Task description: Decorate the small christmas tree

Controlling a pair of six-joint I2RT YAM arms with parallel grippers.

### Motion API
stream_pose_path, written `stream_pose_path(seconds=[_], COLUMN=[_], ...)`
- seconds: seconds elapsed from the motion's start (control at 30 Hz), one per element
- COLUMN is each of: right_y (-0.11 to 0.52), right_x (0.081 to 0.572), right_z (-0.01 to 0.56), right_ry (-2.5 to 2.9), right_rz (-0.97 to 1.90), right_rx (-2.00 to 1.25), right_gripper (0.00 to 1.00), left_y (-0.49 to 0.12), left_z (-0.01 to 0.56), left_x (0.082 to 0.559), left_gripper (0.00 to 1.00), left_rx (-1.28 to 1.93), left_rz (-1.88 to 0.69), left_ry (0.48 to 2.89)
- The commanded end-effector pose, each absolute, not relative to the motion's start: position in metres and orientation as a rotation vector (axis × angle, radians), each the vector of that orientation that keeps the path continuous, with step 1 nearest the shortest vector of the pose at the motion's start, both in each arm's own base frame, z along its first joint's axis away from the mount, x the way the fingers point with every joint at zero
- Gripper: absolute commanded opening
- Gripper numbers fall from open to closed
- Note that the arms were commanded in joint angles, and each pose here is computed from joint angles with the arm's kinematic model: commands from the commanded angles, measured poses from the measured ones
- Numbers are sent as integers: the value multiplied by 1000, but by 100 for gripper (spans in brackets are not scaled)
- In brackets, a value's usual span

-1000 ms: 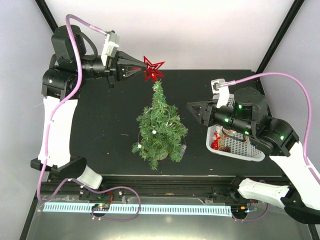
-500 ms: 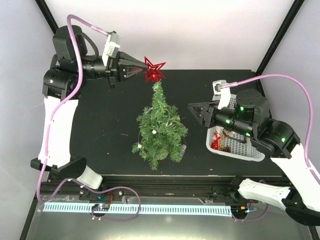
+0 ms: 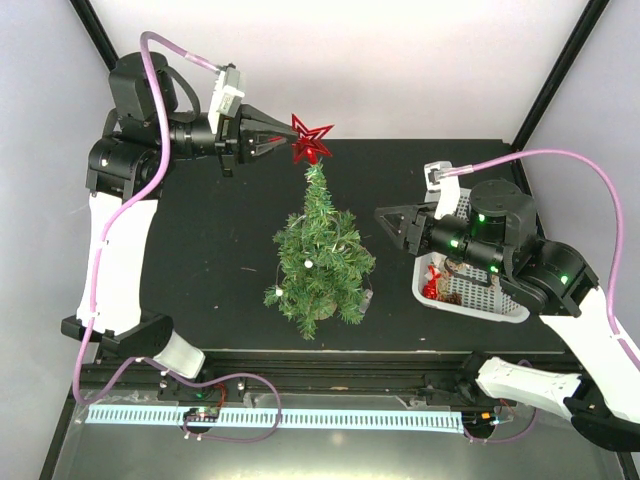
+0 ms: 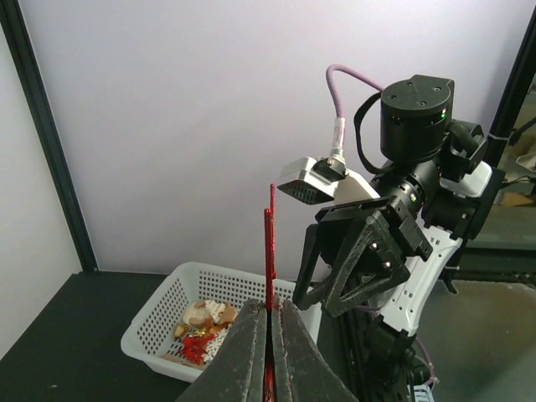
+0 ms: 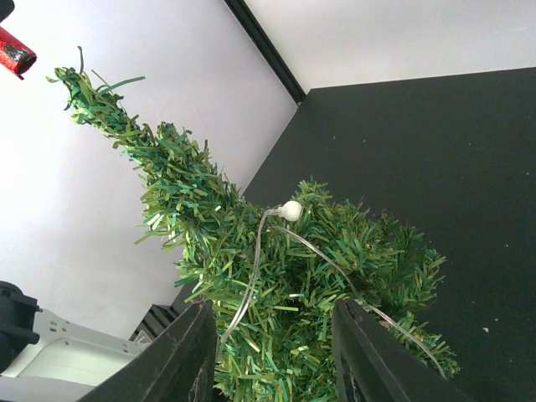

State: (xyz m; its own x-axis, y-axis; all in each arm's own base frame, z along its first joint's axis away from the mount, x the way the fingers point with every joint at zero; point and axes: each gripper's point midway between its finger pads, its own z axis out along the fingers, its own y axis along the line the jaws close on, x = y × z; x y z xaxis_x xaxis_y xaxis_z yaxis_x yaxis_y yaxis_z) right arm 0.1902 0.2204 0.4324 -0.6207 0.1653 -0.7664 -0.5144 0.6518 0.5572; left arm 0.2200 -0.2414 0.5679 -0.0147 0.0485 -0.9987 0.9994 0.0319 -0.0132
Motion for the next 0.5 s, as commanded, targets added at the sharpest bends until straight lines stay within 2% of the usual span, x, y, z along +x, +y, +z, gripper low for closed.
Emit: stream_pose_path(seconds=[0.0, 0.47], right_y=[220, 221], right_x=[189, 189], right_z=[436, 430], right_ry=[1993, 1998], right_rz=[1021, 1034], right_rx=[-268, -257], right_gripper=[40, 40], left_y=[-243, -242], left_z=[564, 554], left_x=[224, 224], left_gripper=[2, 2], left_rx=[1214, 1220], left_rz=[-1161, -1153], left_ry=[1283, 1309])
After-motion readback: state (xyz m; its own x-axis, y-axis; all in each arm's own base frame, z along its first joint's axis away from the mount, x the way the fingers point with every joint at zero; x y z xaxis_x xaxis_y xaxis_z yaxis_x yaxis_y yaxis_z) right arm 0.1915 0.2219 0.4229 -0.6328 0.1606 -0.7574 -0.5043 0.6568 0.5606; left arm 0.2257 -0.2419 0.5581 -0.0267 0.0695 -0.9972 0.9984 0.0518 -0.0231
